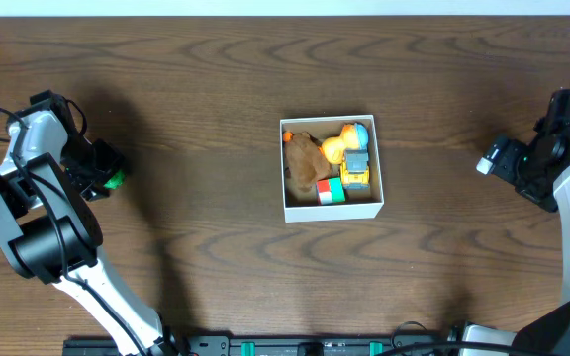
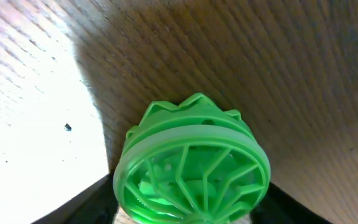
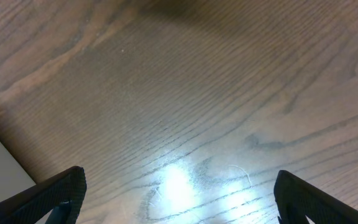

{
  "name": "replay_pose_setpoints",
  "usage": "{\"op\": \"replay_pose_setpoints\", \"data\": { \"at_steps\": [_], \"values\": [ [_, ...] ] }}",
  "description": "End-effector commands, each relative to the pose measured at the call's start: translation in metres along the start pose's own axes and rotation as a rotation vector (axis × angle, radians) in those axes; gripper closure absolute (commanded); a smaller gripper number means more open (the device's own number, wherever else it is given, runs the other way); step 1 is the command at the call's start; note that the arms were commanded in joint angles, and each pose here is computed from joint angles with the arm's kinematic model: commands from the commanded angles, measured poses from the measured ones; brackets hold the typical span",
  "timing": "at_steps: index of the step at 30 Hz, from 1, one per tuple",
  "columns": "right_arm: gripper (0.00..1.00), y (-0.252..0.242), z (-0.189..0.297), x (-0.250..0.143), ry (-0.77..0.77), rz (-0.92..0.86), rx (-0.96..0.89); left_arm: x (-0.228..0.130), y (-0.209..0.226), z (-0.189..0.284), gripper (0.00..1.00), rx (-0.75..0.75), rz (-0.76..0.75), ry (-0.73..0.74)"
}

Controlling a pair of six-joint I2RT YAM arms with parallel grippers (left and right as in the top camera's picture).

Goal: Pack container
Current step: 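Lower the left gripper onto the green round toy and grasp it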

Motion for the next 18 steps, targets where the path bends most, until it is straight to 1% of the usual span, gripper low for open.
{"op": "replay_pose_setpoints", "data": {
  "at_steps": [1,5,10,13,18],
  "values": [
    [0.02,-0.001,-0.002,-0.002,0.01,0.007,0.001,-0.004,0.003,-0.016,0.4,0.014,0.008,0.046],
    [0.03,-0.001,-0.002,-0.002,0.009,0.008,0.0,-0.004,0.003,-0.016,0.44,0.014,0.008,0.046],
    [0.03,-0.001,-0.002,-0.001,0.005,0.008,0.001,-0.004,0.002,-0.012,0.59,0.01,0.007,0.038],
    [0.02,-0.001,-0.002,-0.001,0.006,0.008,0.001,-0.003,0.0,-0.003,0.65,0.0,0.003,0.021],
    [0.02,-0.001,-0.002,-0.001,0.005,0.008,0.001,0.0,-0.005,0.024,0.67,-0.033,-0.006,-0.036]
  ]
}}
Point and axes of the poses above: each gripper's point midway between its finger pads, its own z axis back along the fingers, its own y axis along the line the jaws close on, x = y × z, the point moved 5 cm from there along z, back along the fingers, and after that the axes turned 8 degrees about z, right-handed, at the moved point
